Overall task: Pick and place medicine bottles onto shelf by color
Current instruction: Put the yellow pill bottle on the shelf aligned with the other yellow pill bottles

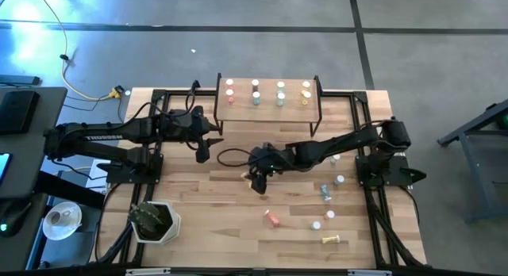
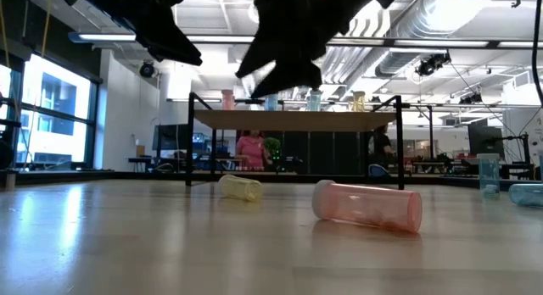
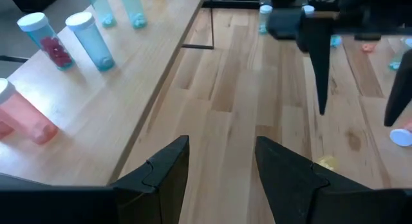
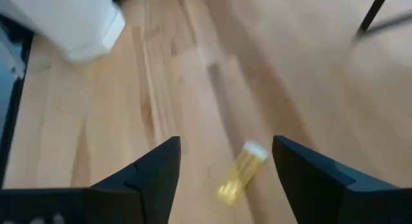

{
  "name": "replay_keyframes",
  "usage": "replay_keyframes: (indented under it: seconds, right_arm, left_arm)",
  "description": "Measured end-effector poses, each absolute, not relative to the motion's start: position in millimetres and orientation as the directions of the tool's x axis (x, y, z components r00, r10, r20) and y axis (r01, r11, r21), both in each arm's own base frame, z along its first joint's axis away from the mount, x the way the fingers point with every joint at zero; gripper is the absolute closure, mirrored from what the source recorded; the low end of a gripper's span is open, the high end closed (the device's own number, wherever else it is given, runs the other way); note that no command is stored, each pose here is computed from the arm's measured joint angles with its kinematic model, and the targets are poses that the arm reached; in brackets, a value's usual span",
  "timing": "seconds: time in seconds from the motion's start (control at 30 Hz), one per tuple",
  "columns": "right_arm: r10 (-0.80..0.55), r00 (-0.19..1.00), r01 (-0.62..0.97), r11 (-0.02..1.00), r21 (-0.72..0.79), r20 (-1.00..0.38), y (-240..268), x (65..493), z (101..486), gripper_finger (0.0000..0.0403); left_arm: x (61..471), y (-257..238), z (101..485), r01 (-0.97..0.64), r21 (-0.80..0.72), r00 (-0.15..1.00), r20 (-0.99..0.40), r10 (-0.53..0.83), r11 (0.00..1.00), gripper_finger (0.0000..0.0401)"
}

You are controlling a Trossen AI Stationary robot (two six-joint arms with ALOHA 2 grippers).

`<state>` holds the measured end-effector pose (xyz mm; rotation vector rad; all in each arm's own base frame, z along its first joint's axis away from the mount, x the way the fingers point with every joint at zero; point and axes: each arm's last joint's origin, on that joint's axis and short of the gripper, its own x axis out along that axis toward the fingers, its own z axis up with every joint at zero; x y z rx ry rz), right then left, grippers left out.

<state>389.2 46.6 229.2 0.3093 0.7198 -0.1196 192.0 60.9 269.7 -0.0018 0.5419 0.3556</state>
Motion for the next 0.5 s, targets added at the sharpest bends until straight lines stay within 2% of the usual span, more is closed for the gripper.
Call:
replay_keyframes:
  seconds: [0.13,0.3,0.5]
  right_arm:
    - [0.035,0.702,0.261,0.916,0.303,-0.712,43.8,393.1,212.2,0.0164]
    - [0.029,0.666,0.304,0.902,0.307,-0.745,42.7,399.1,191.9,0.0164]
    - [0.056,0.64,0.333,0.879,0.342,-0.767,44.8,406.3,168.9,0.0164]
  left_arm:
    - [191.5,62.0,269.8,-0.365,0.113,0.782,-0.502,0.37,0.924,0.0231]
    - [190.7,63.9,269.8,-0.419,0.147,0.752,-0.497,0.434,0.896,0.0231]
    - [190.6,63.9,269.8,-0.42,0.148,0.751,-0.497,0.434,0.895,0.0231]
